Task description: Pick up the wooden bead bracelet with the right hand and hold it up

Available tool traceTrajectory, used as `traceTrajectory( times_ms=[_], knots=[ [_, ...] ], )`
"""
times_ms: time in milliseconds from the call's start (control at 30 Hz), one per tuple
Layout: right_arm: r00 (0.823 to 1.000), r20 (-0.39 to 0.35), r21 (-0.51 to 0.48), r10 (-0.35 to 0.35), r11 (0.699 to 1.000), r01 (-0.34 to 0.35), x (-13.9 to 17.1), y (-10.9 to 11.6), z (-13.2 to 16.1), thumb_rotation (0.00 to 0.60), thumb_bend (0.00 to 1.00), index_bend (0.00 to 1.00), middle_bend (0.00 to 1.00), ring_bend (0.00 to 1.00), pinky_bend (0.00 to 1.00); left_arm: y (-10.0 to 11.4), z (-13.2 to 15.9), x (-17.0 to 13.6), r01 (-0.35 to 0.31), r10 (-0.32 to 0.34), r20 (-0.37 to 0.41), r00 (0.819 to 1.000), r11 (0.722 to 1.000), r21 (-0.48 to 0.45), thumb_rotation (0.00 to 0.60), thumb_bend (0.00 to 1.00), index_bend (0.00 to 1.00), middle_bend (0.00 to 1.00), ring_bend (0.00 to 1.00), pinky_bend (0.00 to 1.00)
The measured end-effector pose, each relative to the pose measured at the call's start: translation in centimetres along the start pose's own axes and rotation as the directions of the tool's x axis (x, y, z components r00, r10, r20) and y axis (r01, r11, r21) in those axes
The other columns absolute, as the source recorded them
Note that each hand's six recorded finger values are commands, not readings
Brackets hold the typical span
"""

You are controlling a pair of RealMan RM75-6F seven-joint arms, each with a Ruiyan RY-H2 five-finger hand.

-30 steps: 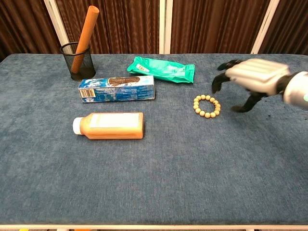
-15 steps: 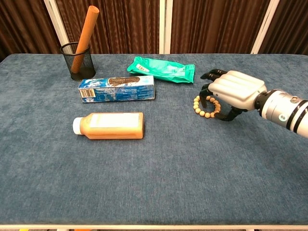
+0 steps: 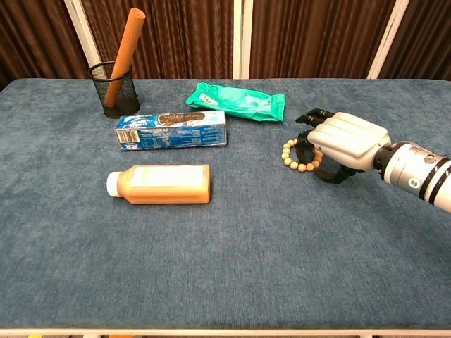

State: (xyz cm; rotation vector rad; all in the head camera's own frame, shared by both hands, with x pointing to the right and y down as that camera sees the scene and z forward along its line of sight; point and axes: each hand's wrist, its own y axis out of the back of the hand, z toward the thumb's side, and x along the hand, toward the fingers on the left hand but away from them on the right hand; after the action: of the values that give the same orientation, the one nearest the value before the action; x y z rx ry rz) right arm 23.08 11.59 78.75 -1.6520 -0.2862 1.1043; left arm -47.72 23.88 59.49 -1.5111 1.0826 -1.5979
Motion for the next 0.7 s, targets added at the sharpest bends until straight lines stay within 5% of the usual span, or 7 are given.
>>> traceTrajectory(
  times_ms=[233,433,533,600,633,700],
  knots=[
    [1.000,0.017,-0.028,-0.024,0.999,0.025,0.0,-0.2,-0.3,0.600,0.33,0.79,0.49,0.19,0.01,0.0,-0.2,-0.2,0.000,0.000,-0.006,1.000,1.000,-0.005,0.600,0.00,0.08,0.07,0.01,0.00],
    [0.995,0.077,-0.222,-0.069,0.971,0.085,0.4,0.7,-1.4,0.600,0.37,0.82,0.52,0.20,0.01,0.1,-0.1,-0.2,-0.005,0.005,0.002,1.000,1.000,-0.006,0.600,0.00,0.08,0.07,0.01,0.00],
    [0.989,0.126,-0.419,-0.072,0.900,0.119,0.8,1.4,-2.2,0.600,0.37,0.82,0.52,0.20,0.01,0.2,0.1,-0.1,-0.009,0.009,0.010,1.000,1.000,-0.007,0.600,0.00,0.08,0.07,0.01,0.00],
    [0.987,0.154,-0.578,-0.054,0.805,0.135,1.2,1.9,-2.8,0.600,0.38,0.82,0.52,0.20,0.01,0.3,0.3,0.0,-0.010,0.011,0.017,1.000,1.000,-0.006,0.600,0.00,0.08,0.07,0.01,0.00],
    [0.986,0.164,-0.650,-0.040,0.747,0.138,1.5,2.2,-3.0,0.600,0.39,0.82,0.52,0.20,0.01,0.3,0.4,0.1,-0.011,0.011,0.020,1.000,1.000,-0.006,0.600,0.00,0.08,0.07,0.01,0.00],
    [0.986,0.169,-0.808,0.002,0.573,0.138,2.1,2.9,-3.3,0.600,0.39,0.81,0.52,0.19,0.01,0.3,0.6,0.2,-0.009,0.009,0.027,1.000,1.000,-0.004,0.600,0.00,0.08,0.07,0.01,0.00]
  ],
)
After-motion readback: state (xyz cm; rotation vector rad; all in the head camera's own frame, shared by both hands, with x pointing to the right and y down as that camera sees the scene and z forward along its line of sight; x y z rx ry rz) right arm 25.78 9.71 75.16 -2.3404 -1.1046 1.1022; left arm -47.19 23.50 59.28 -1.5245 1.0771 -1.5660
